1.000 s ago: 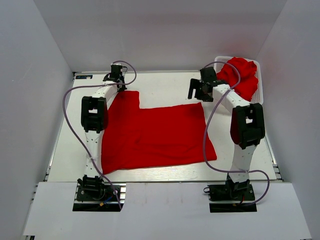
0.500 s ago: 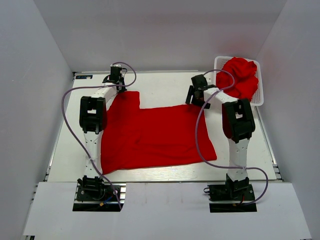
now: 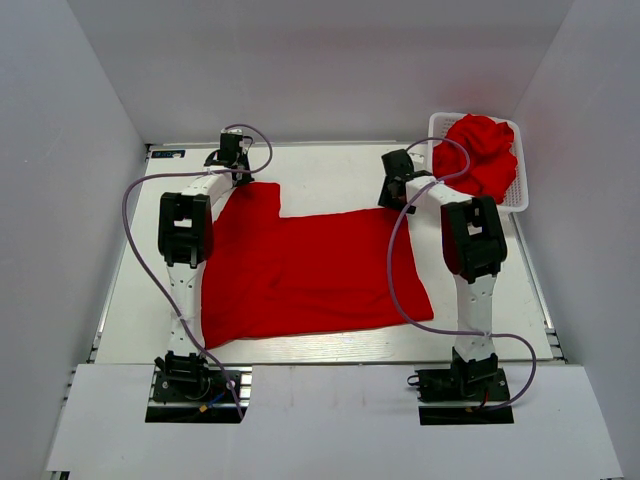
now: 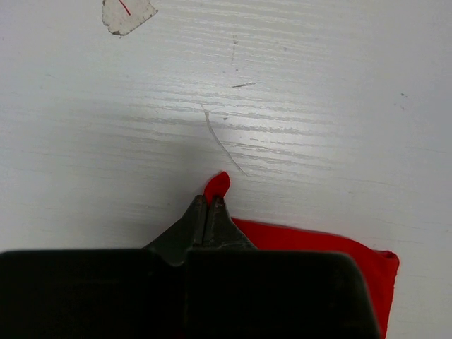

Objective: Fold and stack the t-shirts
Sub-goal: Grap the side of the flattened tshirt furthest away from the robot with both arms, then fold the other side of the tshirt into a rectangle

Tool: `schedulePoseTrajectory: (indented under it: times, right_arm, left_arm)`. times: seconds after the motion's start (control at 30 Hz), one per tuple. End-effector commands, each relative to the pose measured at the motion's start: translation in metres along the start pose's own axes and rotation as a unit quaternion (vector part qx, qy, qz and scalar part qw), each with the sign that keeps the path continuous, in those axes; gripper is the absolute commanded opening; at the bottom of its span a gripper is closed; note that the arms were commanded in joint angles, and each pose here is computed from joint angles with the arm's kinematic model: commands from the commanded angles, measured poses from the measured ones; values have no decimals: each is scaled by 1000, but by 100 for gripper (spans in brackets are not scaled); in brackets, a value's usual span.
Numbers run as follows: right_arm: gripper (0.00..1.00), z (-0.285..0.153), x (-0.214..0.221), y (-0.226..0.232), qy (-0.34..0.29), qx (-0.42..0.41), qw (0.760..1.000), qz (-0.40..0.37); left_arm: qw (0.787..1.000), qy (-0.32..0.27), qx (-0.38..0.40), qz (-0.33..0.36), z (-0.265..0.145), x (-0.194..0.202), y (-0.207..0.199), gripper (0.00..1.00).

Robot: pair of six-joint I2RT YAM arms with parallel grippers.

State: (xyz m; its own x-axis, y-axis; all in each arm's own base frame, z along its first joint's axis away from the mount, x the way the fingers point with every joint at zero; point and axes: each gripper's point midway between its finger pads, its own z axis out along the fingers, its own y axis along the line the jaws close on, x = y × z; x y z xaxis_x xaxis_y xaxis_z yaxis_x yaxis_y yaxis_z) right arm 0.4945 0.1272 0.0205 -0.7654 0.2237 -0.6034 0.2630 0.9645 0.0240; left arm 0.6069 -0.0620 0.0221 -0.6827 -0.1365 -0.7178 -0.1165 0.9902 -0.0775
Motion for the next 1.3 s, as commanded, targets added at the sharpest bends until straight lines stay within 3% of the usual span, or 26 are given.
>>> schedulePoseTrajectory:
  times: [0.0, 0.07, 0.17, 0.2, 0.23, 0.43, 0.63, 1.0, 1.17, 1.27]
  right_arm:
    - [55, 20, 13, 3, 6, -6, 1000, 3]
    - [27, 21, 12, 6, 1, -14, 1000, 0]
    - [11, 20, 8, 5, -4, -18, 1000, -6]
    - [2, 20, 10, 6, -4, -19, 1000, -8]
    - [0, 16, 6, 6, -9, -20, 1000, -8]
    - [0, -2, -6, 8, -38, -44, 998, -24]
    - [0, -30, -7, 6, -61, -71, 995, -44]
    - [0, -63, 19, -5, -66, -109, 990, -66]
    - [0, -76, 12, -16, -84, -96, 990, -67]
    - [0, -83, 12, -22, -84, -93, 990, -69]
  left_arm:
    - [999, 41, 19, 5, -19, 17, -6, 0]
    - [999, 37, 25, 10, -19, 15, -8, 0]
    - [999, 28, 27, 14, -26, 6, -9, 0]
    - [999, 20, 29, 13, -31, -1, -10, 0]
    - [999, 15, 30, 13, -35, -6, -10, 0]
    - [1000, -6, 26, 14, -76, -16, -9, 0]
    - [999, -10, 38, 0, -124, 9, -7, 0]
    - [992, 27, 112, -52, -220, 99, -14, 0]
    - [989, 69, 109, -70, -255, 137, -6, 0]
    - [990, 62, 96, -83, -282, 147, 5, 0]
